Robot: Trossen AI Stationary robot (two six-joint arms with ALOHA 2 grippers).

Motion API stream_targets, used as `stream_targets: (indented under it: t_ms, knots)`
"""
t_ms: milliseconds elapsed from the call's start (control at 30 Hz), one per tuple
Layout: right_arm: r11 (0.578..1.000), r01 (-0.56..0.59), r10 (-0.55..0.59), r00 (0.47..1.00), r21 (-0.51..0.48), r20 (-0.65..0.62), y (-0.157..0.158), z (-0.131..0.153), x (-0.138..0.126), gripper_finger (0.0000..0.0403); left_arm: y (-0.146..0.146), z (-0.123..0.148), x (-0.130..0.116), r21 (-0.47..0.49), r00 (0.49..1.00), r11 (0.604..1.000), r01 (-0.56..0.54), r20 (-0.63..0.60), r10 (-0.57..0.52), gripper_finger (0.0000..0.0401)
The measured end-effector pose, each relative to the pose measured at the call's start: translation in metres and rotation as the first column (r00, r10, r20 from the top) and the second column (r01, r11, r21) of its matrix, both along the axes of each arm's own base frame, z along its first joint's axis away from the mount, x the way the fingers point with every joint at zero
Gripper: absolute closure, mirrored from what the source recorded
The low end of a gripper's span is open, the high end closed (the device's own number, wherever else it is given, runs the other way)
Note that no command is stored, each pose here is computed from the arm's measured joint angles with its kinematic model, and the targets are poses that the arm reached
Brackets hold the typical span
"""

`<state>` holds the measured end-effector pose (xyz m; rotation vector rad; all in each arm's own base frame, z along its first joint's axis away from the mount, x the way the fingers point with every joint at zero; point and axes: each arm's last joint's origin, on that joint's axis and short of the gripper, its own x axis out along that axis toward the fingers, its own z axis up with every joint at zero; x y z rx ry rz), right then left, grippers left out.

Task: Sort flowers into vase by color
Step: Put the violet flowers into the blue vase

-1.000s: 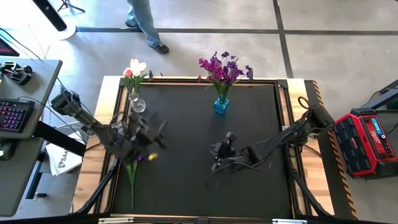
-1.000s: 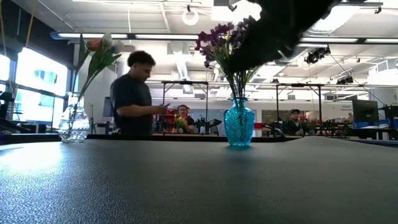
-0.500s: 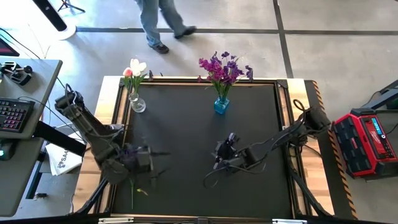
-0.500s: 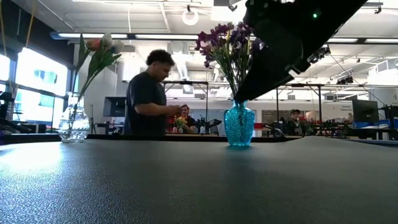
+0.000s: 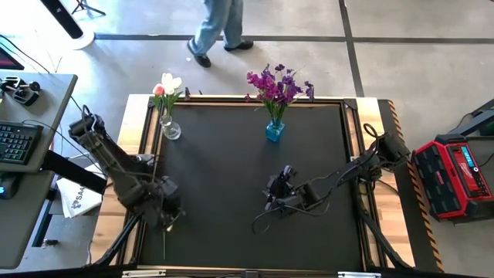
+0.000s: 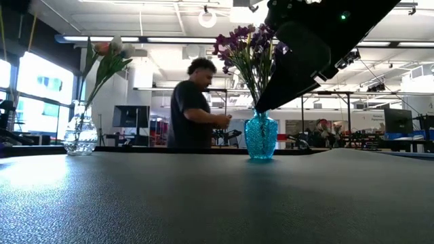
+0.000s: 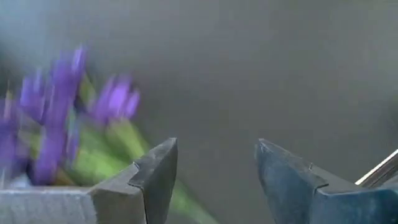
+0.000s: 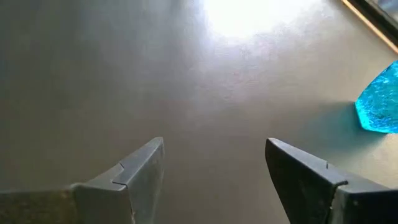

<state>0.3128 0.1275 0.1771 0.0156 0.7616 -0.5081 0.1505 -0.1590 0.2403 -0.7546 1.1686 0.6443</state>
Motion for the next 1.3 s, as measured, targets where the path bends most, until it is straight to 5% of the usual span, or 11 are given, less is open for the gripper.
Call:
stream_targets:
  t_ms: [167,433,867,1067,1300]
  knots:
    - [0.999,0.019,-0.019,1.000,-0.034,0.018,-0.001,0.001,0.000,0.0149,-0.025,-0.010,-0.021,-0.108,0.981,0.987,-0.119,-0.163,0.100,0.0201]
    - [0.998,0.009,-0.008,1.000,-0.066,0.018,-0.001,0.002,0.001,0.0149,-0.046,-0.042,-0.028,-0.052,0.938,0.964,-0.262,-0.247,0.242,0.0188]
    - [0.997,-0.013,0.016,0.999,-0.070,0.040,0.000,0.004,0.004,0.0149,-0.021,-0.096,-0.021,-0.019,0.900,0.942,-0.336,-0.301,0.315,0.0182]
    - [0.998,-0.013,0.017,0.998,-0.064,0.053,0.001,0.004,0.005,0.0149,-0.017,-0.097,-0.012,-0.021,0.927,0.959,-0.282,-0.264,0.267,0.0244]
    - [0.993,-0.099,0.100,0.995,-0.058,0.015,0.011,0.003,0.001,0.0149,-0.013,-0.095,-0.005,0.001,0.958,0.974,-0.227,-0.178,0.224,0.0372]
